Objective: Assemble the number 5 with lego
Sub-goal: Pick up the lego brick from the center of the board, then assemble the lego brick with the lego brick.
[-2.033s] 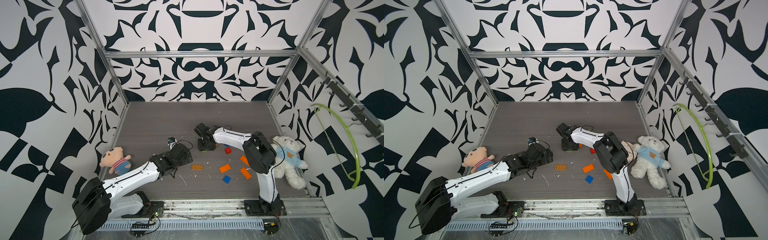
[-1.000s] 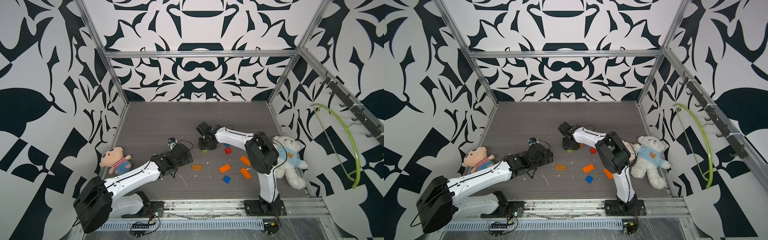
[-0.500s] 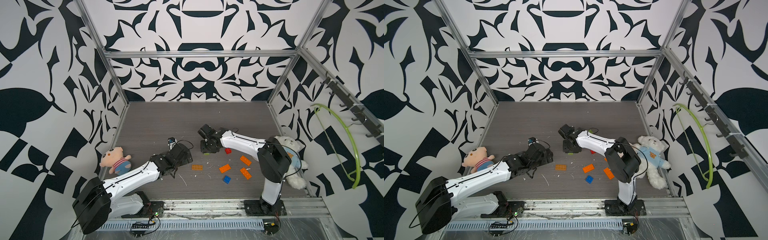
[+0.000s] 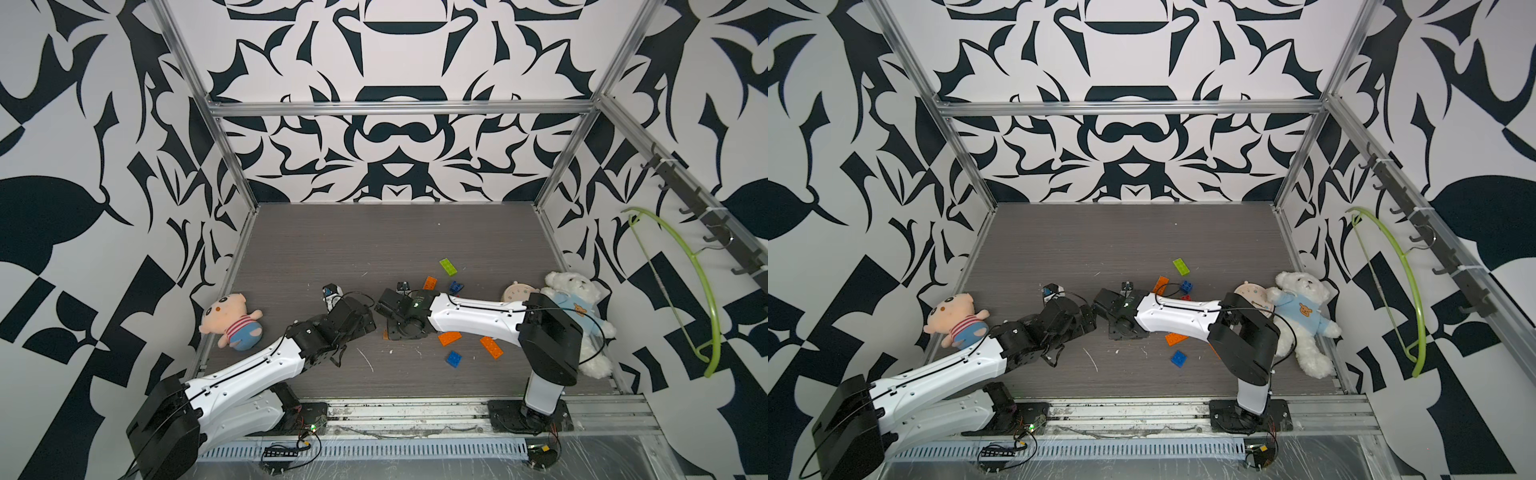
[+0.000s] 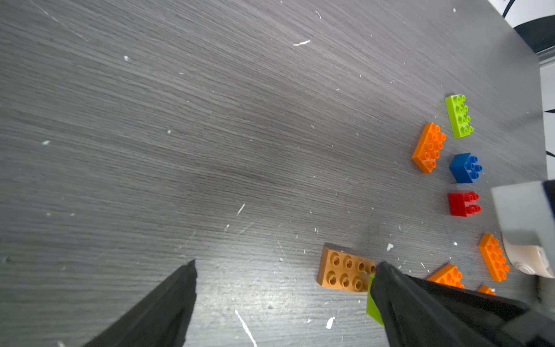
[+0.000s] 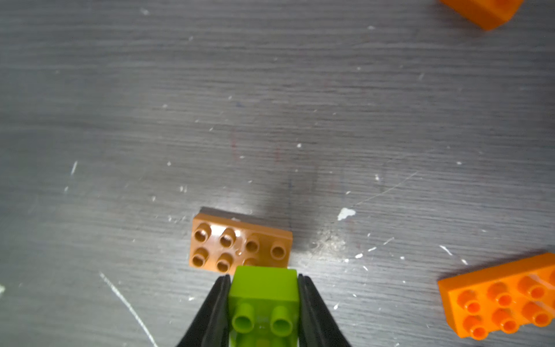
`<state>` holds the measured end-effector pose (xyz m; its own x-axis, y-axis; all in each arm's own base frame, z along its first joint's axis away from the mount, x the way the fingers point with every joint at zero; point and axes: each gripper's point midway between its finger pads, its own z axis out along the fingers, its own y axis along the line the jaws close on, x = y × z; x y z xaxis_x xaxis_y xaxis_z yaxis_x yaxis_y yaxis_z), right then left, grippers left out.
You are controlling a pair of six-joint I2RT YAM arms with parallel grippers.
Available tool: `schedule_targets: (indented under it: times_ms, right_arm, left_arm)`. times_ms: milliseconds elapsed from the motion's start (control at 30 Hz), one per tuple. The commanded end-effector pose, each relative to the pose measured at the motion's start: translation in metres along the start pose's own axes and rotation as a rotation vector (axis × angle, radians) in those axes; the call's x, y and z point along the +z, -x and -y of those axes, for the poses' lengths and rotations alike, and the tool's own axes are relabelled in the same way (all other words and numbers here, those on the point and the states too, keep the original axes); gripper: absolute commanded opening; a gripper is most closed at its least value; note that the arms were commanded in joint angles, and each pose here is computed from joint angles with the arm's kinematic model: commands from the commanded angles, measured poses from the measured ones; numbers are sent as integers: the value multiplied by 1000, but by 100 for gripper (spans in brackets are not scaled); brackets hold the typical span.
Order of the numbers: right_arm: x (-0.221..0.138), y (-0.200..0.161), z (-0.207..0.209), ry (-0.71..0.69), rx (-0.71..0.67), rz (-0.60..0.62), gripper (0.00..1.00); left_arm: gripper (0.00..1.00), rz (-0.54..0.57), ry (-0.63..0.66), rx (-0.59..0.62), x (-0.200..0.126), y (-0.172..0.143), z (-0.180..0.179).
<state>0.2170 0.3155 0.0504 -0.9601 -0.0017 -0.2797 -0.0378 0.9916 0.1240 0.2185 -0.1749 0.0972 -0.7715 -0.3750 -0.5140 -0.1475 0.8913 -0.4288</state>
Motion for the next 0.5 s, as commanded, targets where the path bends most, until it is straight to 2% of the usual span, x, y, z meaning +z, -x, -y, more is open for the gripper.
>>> schedule_targets:
  times_ms: [0, 467]
  right_arm:
    - [-3, 10, 2, -23, 61, 48, 30]
    - [-4, 12, -8, -2, 99, 44, 29]
  left_arm:
    - [99, 30, 53, -18, -3, 3, -17]
    - [99, 51, 59, -34, -7, 1, -32]
